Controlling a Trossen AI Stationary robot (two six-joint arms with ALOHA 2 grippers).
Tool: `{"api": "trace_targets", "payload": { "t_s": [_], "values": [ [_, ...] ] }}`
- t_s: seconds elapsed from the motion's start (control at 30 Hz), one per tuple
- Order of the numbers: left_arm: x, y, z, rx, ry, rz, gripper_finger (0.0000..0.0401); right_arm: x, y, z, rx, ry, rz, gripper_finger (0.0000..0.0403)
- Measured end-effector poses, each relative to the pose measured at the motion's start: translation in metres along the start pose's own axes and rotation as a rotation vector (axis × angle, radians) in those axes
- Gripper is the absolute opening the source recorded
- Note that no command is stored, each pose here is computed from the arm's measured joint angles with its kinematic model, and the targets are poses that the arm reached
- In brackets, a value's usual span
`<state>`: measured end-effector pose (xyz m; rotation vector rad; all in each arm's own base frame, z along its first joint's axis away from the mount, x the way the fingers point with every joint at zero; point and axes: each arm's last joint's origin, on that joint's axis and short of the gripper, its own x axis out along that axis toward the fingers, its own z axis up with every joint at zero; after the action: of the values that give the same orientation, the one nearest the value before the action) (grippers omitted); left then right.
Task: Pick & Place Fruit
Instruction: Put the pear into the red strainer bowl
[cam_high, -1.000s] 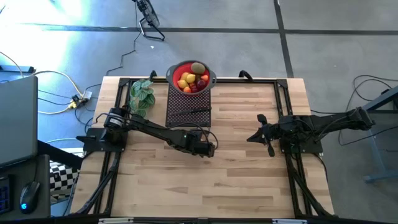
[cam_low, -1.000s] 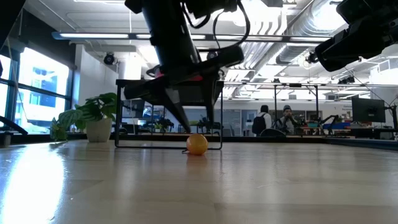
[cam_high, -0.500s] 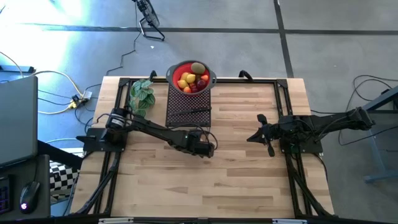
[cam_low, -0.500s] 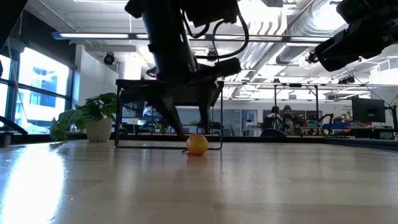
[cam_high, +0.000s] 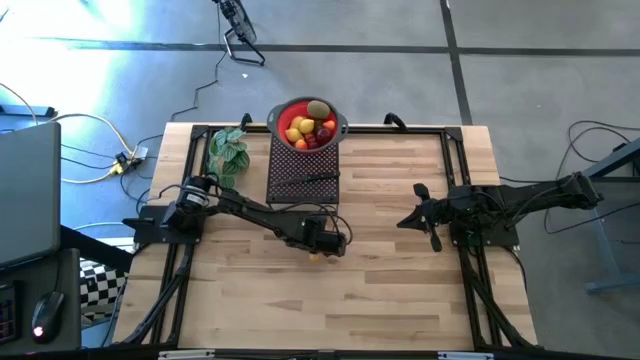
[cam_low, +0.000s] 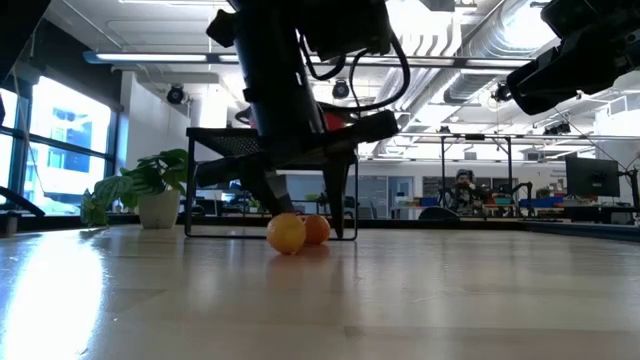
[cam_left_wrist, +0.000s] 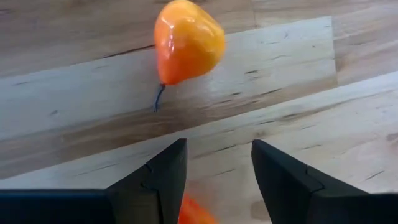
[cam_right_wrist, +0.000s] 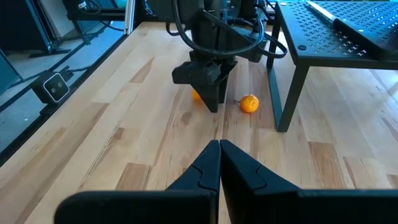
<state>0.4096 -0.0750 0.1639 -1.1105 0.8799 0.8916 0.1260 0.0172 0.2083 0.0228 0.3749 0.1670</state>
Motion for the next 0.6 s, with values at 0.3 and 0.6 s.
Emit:
{"api": "trace_targets", "payload": {
  "t_s": [0.3,0.6],
  "values": [
    [0.001,0.0,0.007,0.068,0.013,-0.001,0.0175,0.0,0.0,0.0,0.0,0.0,0.0,0.0002],
    [-0.002,-0.007,0.033,0.175,0.196,-0.058,0.0175,0.0,0.0,0.0,0.001,0.001,0.0,0.0002]
  ]
}}
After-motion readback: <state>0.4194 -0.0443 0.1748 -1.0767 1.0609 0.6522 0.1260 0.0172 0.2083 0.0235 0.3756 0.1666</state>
